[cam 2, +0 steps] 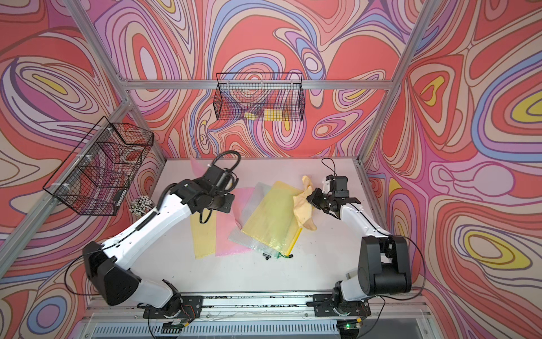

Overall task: Wipe the document bag
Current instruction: Adjust the document bag.

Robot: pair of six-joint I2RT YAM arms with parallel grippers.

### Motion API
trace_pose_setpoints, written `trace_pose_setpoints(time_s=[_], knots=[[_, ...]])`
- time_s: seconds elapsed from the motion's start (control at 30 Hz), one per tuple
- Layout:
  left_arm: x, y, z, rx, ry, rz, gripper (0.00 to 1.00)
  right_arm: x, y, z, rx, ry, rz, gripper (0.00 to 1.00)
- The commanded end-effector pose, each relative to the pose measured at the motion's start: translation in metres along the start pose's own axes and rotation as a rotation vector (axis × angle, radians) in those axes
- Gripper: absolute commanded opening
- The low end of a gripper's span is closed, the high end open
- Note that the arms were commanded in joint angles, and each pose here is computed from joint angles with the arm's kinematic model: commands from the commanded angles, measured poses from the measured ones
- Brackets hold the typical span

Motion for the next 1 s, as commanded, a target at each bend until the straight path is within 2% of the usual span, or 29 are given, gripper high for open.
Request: trace_pose_setpoints(time_s=[0.0,0.13,0.3,0.53,0.63,0.73,0.97], knots=[[-0.021,-0.012,-0.05,-0.105,-0.052,0.052,0.0,0.017,0.005,0.007,0.033,-0.018,-0.024,0.0],[-0.04,-0.016,-0.102,-0.199,-0.076,0.071,0.0,0.031,0.006,0.014,0.044,-0.019,-0.047,0.0],[-0.038,-0.005,-0.146,-0.274,-0.136,0.007,0.0,0.041,0.003,0.015,0.052,-0.041,-0.058,0.0],[-0.056,-0.003,-0.171,-0.342,-0.24,-0.005,0.0,0.041,0.0,0.014,0.034,-0.035,-0.069,0.0],[-0.059,0.004,-0.18,-0.36,-0.253,-0.025,0.0,0.03,-0.004,0.018,0.005,0.047,-0.046,0.0],[-0.06,0.011,-0.194,-0.372,-0.319,-0.044,0.08,0.02,-0.013,0.014,-0.041,0.077,-0.031,0.0],[-0.073,0.013,-0.221,-0.374,-0.429,-0.046,0.14,0.05,-0.008,0.009,-0.003,-0.085,-0.084,0.0]])
Point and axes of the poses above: each gripper's point midway between its finger pads, its own x axis back along the fingers, its own z axis along the line the jaws close on, y = z × x, the point moved 5 cm from there along x, back along the fingers, and after that the axes turned 14 degrees about x, right-handed, at the moved point
